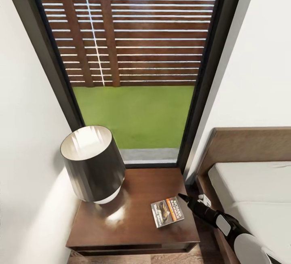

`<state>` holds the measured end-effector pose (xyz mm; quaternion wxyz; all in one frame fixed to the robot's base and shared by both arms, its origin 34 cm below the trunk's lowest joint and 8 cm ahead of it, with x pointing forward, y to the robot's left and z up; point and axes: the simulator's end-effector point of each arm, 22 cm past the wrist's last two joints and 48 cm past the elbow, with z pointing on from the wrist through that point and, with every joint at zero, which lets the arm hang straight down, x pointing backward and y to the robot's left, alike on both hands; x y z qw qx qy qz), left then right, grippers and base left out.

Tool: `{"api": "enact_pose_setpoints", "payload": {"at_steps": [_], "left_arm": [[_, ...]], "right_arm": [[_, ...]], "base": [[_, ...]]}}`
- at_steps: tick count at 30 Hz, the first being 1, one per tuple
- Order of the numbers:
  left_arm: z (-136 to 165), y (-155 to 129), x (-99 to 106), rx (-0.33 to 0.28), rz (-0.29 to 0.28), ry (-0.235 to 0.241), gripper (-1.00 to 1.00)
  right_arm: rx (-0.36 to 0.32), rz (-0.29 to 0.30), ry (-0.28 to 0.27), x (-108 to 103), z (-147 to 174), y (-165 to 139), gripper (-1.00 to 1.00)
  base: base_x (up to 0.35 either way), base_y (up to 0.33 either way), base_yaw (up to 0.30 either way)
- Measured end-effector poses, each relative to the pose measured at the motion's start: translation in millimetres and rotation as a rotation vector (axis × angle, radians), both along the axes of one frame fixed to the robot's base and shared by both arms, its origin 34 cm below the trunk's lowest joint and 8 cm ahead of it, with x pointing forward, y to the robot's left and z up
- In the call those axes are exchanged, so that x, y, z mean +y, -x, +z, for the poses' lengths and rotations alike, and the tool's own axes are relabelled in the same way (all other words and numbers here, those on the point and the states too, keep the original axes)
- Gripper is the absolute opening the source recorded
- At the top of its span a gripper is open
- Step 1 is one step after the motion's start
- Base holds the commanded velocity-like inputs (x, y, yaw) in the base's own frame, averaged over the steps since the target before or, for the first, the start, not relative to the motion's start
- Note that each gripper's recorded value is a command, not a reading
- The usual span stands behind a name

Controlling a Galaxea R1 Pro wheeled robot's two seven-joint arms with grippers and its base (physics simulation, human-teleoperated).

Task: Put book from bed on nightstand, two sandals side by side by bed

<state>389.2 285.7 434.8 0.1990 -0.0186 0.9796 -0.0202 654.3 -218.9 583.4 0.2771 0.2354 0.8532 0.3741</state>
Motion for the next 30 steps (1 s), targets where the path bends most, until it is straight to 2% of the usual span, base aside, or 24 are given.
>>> {"api": "enact_pose_setpoints", "payload": {"at_steps": [30], "left_arm": [[49,0,0,0.002,0.0,-0.001,1.0]], "right_arm": [[0.0,0.006,-0.003,0,48,2,1.0]], "base": [[0.0,0.0,0.0]]}}
